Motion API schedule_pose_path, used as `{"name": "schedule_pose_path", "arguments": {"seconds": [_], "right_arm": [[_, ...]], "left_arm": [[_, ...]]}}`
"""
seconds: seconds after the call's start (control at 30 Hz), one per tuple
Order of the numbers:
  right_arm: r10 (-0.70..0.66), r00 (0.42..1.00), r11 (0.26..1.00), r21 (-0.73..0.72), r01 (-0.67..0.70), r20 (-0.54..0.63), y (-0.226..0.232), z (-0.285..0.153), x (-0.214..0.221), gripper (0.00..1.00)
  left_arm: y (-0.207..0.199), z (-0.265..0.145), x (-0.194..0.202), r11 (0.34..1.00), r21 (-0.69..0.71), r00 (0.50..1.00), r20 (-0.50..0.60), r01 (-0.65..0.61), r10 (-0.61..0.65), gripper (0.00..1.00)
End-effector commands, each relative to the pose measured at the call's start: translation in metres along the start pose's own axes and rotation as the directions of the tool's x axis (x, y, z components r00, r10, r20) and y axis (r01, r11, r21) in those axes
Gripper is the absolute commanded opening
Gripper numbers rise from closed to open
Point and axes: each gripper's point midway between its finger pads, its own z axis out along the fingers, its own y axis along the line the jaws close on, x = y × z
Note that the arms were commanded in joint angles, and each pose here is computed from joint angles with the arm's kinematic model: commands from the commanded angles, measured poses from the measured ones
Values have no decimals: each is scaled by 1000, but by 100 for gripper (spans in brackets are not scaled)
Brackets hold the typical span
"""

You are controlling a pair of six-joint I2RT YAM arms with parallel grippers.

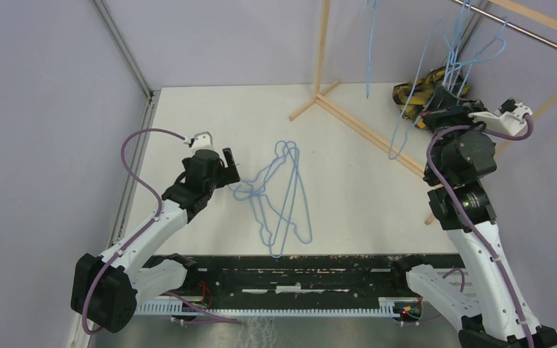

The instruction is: Organize the hangers

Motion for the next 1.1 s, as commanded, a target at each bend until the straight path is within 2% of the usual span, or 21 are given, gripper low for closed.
{"name": "schedule_pose_path", "arguments": {"seconds": [0.0,0.13,0.43,0.6,0.9,1.07], "right_arm": [[-93,995,993,71,90,39,-18,-5,-15,1],[-117,993,992,40,117,7,-13,-3,-7,1],[-262,954,946,-237,223,-149,44,4,22,1],[-301,933,925,-300,235,-198,58,10,37,1],[-302,938,919,-316,238,-170,77,41,51,1],[-286,952,927,-281,247,-107,81,65,52,1]], "left_arm": [[-6,-2,-12,999,27,998,41,38,-39,99],[-6,-1,-11,999,26,998,40,38,-39,99],[-6,0,-11,999,24,998,42,37,-38,99],[-8,3,-11,999,27,999,36,35,-36,99],[-8,4,-12,999,20,999,39,30,-31,99],[-7,6,-9,1000,13,999,30,24,-25,99]]}}
